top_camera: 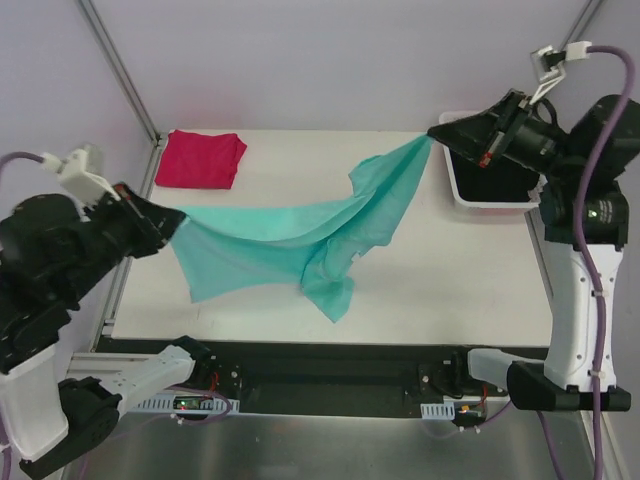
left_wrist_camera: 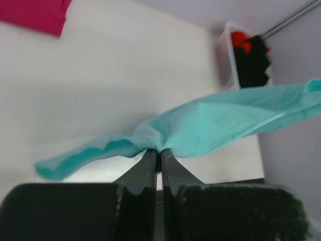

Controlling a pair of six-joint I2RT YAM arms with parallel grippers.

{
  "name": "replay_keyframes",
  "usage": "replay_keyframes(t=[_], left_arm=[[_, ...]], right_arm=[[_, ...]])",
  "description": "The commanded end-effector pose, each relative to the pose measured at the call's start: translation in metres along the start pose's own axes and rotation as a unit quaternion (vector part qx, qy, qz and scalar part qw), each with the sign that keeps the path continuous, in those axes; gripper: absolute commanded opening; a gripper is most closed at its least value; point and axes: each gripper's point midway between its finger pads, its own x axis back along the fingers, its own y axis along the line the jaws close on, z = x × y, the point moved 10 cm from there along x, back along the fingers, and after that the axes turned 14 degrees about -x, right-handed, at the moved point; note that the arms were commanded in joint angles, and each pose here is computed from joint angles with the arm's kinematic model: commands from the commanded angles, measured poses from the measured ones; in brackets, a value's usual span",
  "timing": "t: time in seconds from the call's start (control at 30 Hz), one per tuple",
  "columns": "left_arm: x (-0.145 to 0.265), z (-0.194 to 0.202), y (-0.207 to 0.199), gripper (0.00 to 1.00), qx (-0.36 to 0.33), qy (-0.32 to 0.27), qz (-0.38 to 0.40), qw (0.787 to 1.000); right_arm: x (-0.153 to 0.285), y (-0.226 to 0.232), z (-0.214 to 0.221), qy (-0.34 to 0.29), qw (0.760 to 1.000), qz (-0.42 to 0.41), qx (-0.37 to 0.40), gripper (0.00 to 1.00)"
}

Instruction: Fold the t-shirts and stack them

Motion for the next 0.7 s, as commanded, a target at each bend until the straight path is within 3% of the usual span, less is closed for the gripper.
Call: replay_keyframes(t=[0.0, 0.17, 0.27, 0.43, 0.67], left_arm=[[0.03, -0.06, -0.011, 0.0, -0.072, -0.15, 0.041, 0.985], [0.023, -0.092, -0.018, 0.0, -0.071, -0.285, 0.039, 0.955], [0.018, -0.098, -0.022, 0.0, -0.069, -0.337, 0.057, 0.937], [0.028, -0.103, -0.034, 0.0, -0.041, -0.339, 0.118, 0.933], [0.051, -0.053, -0.029, 0.0, 0.067, -0.274, 0.214, 0.935]], right_arm=[[0.037, 0.103, 0.0, -0.045, 0.978, -0.113, 0.167, 0.01], [0.044, 0.118, 0.001, -0.085, 0.968, -0.13, 0.198, 0.01], [0.049, 0.12, 0.006, -0.098, 0.962, -0.132, 0.216, 0.01], [0.056, 0.128, 0.014, -0.093, 0.96, -0.139, 0.223, 0.01], [0.067, 0.127, 0.031, -0.097, 0.962, -0.12, 0.224, 0.01]])
